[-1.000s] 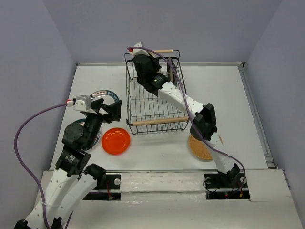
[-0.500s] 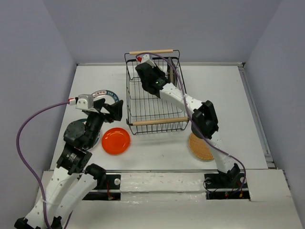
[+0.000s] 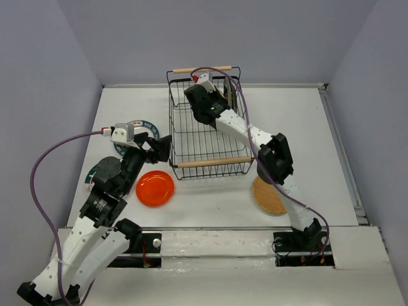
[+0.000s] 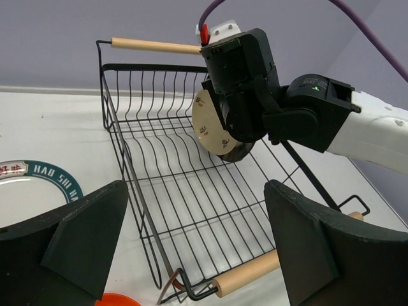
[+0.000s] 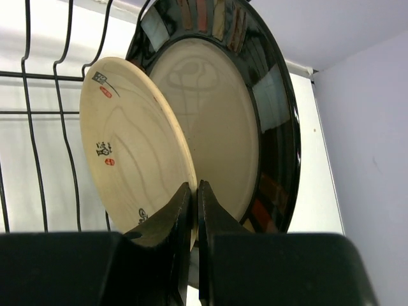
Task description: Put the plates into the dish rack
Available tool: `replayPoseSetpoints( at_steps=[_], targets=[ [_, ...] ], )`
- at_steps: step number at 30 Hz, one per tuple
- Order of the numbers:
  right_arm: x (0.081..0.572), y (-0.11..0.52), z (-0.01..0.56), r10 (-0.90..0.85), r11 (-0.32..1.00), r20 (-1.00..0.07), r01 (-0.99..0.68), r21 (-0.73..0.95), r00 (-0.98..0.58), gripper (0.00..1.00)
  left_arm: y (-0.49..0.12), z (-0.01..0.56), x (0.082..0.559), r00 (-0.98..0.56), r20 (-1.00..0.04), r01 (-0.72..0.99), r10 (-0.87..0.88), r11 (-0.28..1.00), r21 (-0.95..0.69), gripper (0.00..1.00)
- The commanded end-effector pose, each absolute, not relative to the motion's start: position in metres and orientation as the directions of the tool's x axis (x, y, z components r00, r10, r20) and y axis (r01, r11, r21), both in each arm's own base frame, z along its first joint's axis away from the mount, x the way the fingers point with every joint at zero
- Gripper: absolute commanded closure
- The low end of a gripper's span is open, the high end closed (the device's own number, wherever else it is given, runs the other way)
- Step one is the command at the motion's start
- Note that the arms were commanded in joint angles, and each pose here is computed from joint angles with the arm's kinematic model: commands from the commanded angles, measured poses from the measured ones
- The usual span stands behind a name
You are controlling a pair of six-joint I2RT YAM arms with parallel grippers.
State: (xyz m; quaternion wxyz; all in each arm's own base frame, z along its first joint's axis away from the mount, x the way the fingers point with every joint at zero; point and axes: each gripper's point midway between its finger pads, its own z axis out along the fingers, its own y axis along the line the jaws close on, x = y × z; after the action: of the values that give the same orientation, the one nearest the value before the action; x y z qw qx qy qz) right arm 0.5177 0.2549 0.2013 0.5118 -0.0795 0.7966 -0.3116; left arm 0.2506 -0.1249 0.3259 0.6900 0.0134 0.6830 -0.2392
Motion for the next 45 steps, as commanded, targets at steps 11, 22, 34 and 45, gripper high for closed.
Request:
replayPoseSetpoints(
  at_steps=[11,22,34,45],
  targets=[
    [0.506,0.232,0.245,-0.371,0.780,-0.829,0.344,-0.523,-0.418,0.93,-0.140,0.344,0.244,-0.022,-0.944,0.416,-0.330,0.855,-0.309,0.01],
    [0.506,0.236,0.234,-0.411,0.749,-0.799,0.337,-0.571,-0.439,0.93,-0.142,0.345,0.241,-0.021,-0.944,0.425,-0.330,0.851,-0.307,0.01],
    [0.518,0.245,0.209,-0.458,0.707,-0.759,0.328,-0.627,-0.463,0.93,-0.151,0.344,0.236,-0.033,-0.946,0.451,-0.322,0.840,-0.302,0.01],
    [0.530,0.252,0.191,-0.373,0.795,-0.818,0.304,-0.525,-0.437,0.93,-0.152,0.347,0.230,-0.022,-0.946,0.460,-0.323,0.837,-0.296,0.01]
  ],
)
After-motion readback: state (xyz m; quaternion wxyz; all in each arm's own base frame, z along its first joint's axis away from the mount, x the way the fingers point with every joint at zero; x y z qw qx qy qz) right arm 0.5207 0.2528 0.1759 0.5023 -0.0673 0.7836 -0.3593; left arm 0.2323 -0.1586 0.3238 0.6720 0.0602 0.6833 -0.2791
